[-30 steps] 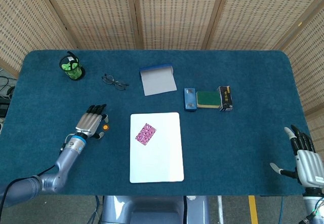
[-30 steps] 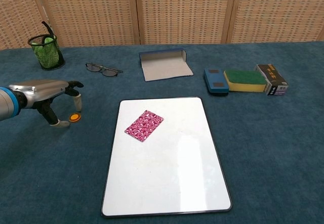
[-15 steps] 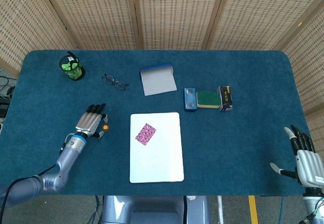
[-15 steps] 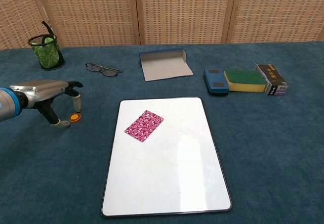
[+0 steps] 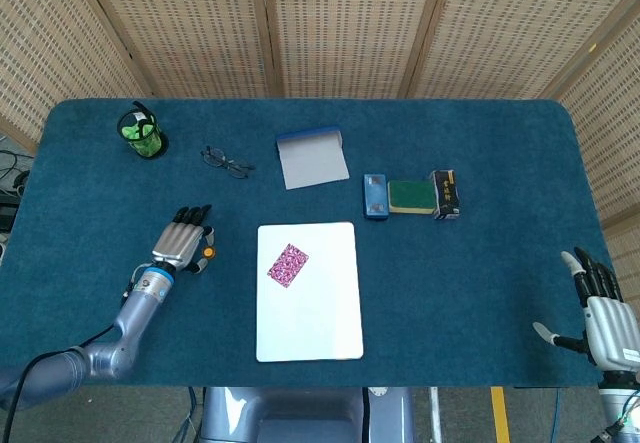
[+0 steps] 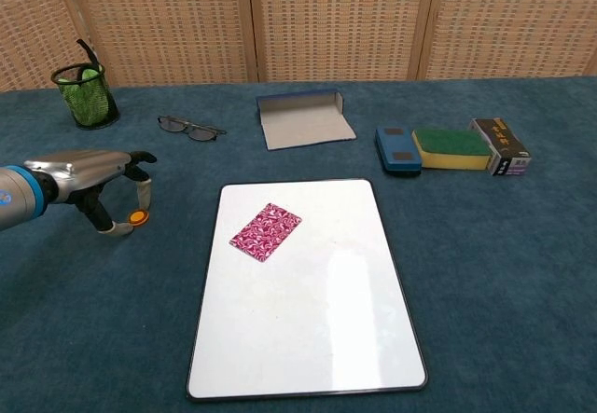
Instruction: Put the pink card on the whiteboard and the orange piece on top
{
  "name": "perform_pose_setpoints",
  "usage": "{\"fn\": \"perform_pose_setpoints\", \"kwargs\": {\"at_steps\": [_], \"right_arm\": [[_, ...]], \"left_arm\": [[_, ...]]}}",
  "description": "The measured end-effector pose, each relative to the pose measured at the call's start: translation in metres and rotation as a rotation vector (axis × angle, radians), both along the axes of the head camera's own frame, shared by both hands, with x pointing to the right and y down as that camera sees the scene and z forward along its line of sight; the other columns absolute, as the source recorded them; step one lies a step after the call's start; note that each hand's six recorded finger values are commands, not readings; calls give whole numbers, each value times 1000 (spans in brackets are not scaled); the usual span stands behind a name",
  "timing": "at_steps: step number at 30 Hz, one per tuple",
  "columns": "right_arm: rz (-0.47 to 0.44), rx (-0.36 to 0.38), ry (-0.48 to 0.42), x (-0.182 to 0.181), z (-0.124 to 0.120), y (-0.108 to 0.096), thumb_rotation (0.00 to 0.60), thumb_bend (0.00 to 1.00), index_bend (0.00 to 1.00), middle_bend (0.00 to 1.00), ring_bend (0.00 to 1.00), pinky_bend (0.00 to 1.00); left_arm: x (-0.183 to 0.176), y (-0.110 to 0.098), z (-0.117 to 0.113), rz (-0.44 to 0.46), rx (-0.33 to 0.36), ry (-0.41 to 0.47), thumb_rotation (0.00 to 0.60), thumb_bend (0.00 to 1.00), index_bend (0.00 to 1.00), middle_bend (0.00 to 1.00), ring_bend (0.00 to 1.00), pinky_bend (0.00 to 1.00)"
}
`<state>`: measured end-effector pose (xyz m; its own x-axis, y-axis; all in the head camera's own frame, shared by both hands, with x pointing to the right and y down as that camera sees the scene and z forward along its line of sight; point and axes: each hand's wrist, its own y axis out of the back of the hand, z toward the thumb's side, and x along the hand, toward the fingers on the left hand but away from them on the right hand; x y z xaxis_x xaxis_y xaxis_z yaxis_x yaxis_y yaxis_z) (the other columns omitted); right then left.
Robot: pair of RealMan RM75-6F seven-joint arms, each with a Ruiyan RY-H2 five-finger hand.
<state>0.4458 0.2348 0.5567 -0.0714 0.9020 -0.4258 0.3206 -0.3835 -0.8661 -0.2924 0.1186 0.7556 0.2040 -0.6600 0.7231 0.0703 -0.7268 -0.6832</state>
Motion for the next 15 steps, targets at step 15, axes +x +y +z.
{"fn": "perform_pose_setpoints", "kwargs": {"at_steps": [15], "right_arm": [[0,-1,0,0,0,0,600,0,0,0,0,0]], "left_arm": [[1,-5,-8,-8,21,21,600,330,552,0,0,0]]}}
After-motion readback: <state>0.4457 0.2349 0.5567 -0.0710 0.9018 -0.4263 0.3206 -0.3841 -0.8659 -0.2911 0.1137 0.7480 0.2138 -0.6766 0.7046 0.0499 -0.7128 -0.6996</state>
